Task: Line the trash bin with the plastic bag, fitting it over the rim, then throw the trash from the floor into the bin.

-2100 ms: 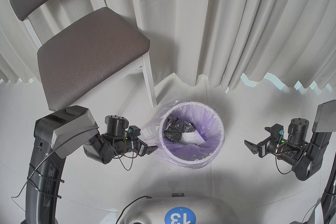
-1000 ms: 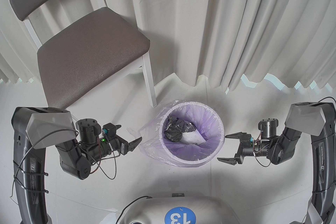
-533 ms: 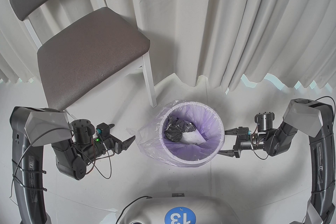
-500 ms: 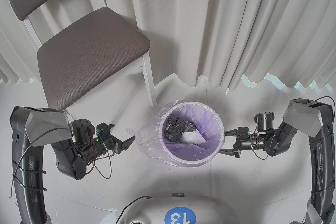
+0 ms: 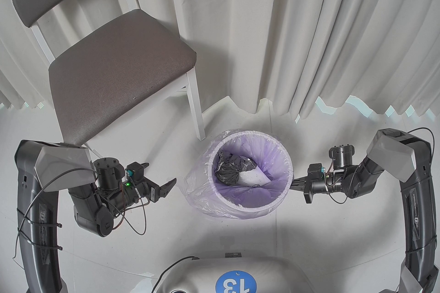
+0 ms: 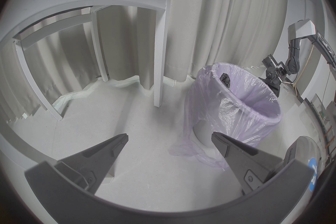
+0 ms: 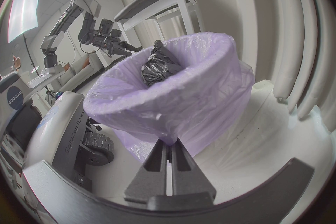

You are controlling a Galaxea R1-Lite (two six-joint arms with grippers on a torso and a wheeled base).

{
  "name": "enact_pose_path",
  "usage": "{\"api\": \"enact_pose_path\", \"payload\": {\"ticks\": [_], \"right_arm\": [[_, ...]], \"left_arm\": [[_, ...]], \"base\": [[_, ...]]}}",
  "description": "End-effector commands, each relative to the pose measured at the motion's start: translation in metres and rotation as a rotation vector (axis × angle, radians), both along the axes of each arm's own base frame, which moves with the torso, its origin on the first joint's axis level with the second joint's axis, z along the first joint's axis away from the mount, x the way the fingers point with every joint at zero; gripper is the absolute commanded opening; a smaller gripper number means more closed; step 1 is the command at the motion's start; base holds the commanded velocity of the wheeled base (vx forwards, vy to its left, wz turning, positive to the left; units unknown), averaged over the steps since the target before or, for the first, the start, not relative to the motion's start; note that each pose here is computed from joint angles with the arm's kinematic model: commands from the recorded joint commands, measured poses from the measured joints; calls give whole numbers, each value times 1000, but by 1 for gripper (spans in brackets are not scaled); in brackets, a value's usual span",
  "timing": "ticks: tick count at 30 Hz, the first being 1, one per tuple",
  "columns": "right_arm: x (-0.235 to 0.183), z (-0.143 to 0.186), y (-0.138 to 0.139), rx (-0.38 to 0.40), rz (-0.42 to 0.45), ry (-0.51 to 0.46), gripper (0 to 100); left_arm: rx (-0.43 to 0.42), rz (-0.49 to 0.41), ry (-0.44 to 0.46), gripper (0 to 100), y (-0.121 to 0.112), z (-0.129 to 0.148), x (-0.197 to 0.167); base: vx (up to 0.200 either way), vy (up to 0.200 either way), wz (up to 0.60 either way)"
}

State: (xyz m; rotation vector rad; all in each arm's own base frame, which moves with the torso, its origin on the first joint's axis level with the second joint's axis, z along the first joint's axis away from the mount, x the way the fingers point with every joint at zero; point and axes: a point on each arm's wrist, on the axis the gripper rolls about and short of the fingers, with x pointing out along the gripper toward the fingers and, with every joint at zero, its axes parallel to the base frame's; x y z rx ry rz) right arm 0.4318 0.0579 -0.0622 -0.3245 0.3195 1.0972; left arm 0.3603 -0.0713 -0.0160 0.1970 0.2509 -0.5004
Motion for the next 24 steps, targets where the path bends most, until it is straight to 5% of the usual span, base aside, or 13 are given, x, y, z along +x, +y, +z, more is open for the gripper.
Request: {"api": "enact_pose_path", "payload": {"ticks": [1,22,23,24], "right_arm": [[29,3,-9,4,-28,-19,0],[60,-20,-3,1,-26,83,0],[61,-20,-2,-1,-23,82,100],[61,-20,-1,-1,-21,80,100]], "left_arm": [[2,7,-1,100,0,-2,1],[2,20,-28,100,-2,-7,5],[2,20,-28,100,-2,-7,5],[2,20,-30,100,-2,-6,5]], "base": [[0,0,0],[0,0,0],[0,0,0],[0,0,0]]}}
